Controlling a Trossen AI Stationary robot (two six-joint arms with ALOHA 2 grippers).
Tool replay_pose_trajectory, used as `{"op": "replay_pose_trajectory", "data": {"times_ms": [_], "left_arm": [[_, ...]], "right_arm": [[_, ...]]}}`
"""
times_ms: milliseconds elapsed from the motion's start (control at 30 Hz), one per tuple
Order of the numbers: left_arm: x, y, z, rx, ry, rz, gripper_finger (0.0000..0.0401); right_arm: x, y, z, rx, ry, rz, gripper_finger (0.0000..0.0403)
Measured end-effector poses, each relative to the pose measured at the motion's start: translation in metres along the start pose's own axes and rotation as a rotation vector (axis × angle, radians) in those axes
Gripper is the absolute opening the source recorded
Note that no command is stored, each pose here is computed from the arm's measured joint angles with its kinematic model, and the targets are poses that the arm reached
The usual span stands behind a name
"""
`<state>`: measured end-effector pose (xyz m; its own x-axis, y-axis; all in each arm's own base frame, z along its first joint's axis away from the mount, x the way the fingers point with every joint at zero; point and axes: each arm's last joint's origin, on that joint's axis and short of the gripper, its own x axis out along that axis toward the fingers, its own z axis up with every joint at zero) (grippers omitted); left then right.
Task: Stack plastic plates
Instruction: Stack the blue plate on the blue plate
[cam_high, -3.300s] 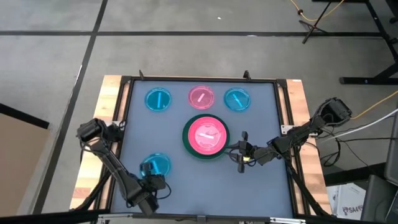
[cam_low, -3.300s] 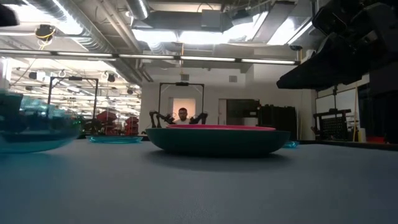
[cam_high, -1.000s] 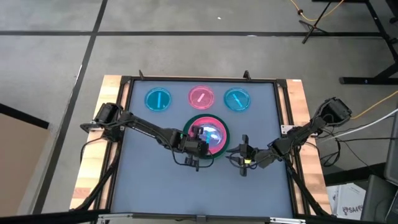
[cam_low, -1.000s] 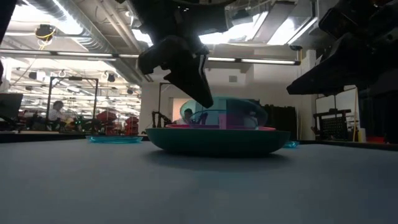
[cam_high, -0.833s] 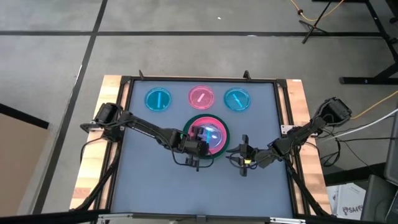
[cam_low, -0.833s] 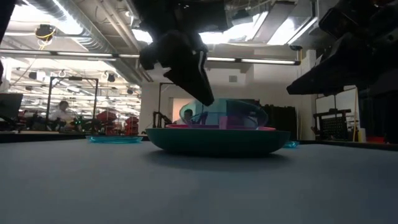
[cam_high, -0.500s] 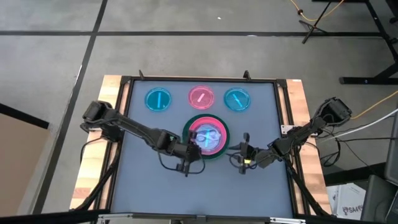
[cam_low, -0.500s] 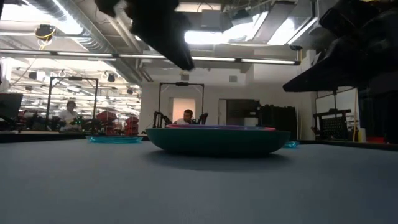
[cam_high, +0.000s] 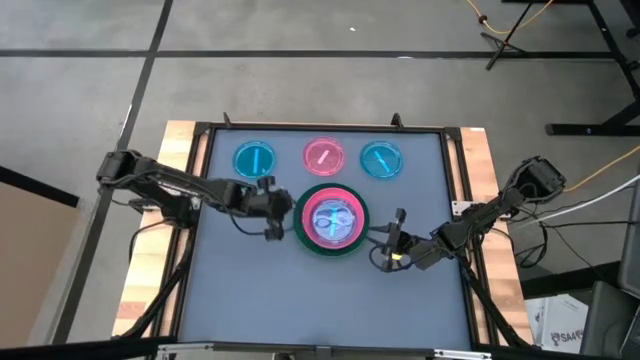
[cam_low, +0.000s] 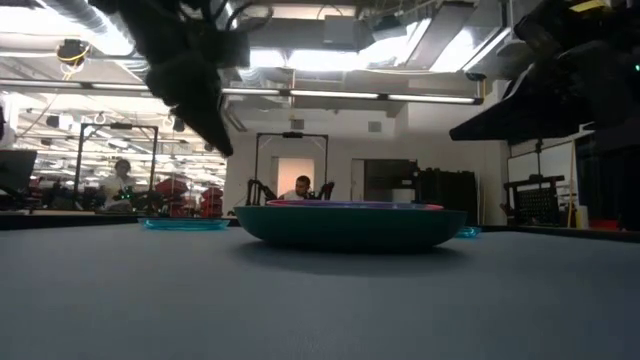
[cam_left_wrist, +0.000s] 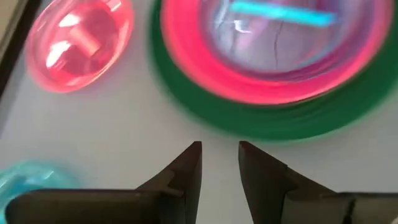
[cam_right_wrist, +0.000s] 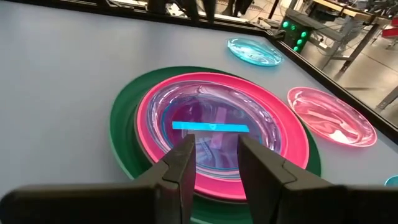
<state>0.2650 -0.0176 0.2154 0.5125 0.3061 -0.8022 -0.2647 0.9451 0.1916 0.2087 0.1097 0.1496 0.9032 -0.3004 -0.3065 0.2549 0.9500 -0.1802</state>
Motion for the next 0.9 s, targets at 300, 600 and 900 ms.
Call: {"op": "replay_pose_trajectory", "data": {"times_ms": [300, 600, 900], "left_arm": [[0.03, 0.05, -0.027, -0.006, 0.186, 0.181, 0.0099], [0.06, 0.093, -0.041, 0.019, 0.35, 0.143, 0.0098], [0.087, 0.11, -0.054, 0.123, 0.485, 0.262, 0.0098]], "right_arm": [[0.0, 0.0, 0.0, 0.004, 0.005, 0.013, 0.0108], [0.0, 0.001, -0.001, 0.001, 0.016, 0.043, 0.0108], [0.0, 0.0, -0.004, -0.026, 0.04, 0.034, 0.0108]]}}
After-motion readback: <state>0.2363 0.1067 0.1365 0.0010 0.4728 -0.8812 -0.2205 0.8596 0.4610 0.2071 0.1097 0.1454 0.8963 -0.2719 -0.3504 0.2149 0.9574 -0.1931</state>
